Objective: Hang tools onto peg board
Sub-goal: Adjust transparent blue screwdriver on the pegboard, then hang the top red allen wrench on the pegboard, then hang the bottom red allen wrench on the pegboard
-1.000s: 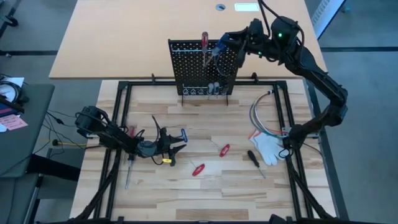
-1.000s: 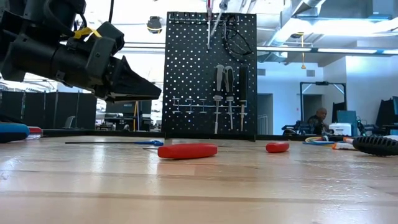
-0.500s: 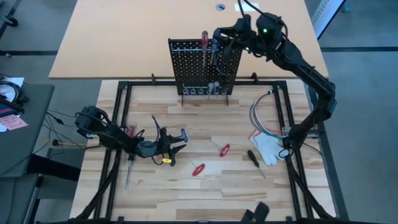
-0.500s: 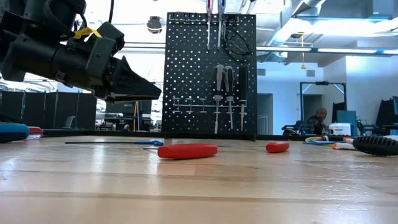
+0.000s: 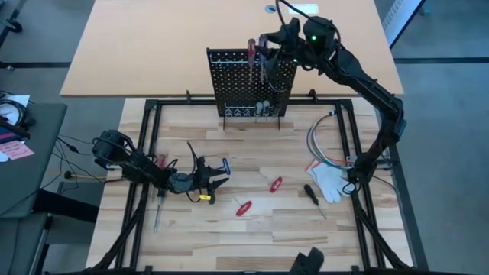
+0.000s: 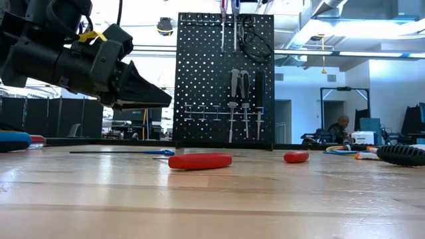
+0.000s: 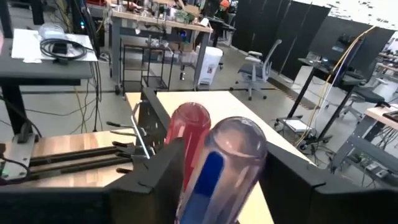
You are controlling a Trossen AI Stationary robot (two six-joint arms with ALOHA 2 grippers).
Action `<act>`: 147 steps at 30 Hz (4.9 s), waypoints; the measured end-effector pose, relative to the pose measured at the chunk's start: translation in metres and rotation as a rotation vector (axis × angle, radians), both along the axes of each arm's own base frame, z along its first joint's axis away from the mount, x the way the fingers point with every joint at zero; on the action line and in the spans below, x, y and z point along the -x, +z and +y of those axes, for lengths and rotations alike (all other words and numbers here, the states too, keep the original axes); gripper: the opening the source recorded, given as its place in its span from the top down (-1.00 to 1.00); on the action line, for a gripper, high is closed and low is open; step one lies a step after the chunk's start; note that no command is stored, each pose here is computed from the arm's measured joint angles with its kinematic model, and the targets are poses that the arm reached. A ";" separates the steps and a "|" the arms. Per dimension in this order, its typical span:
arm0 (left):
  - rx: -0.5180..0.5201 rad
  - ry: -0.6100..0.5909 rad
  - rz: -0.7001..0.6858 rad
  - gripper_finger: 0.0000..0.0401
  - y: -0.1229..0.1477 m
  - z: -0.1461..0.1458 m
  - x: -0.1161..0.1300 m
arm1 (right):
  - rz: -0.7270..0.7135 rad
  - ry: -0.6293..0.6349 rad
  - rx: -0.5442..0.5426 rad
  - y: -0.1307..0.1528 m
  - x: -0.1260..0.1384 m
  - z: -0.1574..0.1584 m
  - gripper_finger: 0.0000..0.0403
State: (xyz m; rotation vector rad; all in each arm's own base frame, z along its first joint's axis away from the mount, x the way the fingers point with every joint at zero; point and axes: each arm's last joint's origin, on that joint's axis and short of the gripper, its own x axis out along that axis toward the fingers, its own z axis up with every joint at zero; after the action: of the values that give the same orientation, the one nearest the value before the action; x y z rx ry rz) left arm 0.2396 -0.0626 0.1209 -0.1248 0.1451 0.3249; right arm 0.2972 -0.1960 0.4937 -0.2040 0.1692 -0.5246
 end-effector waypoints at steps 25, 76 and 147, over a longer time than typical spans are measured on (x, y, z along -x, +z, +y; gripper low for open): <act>-0.015 -0.057 0.002 0.36 0.000 -0.007 0.002 | 0.266 0.229 -0.122 0.001 0.082 0.115 -0.06; -0.036 -0.101 0.239 0.43 0.003 0.000 -0.035 | 1.058 0.536 0.013 -0.347 -0.020 0.227 0.00; -0.175 -0.765 0.835 0.62 0.002 0.007 -0.109 | 0.602 1.006 -0.541 -0.342 -0.025 0.274 0.89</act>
State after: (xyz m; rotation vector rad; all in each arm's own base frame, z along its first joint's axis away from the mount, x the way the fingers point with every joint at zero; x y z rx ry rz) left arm 0.3490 -0.0557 0.1224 0.2496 0.9604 -0.3969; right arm 0.3219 0.0781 0.1521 0.1028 0.7336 0.6052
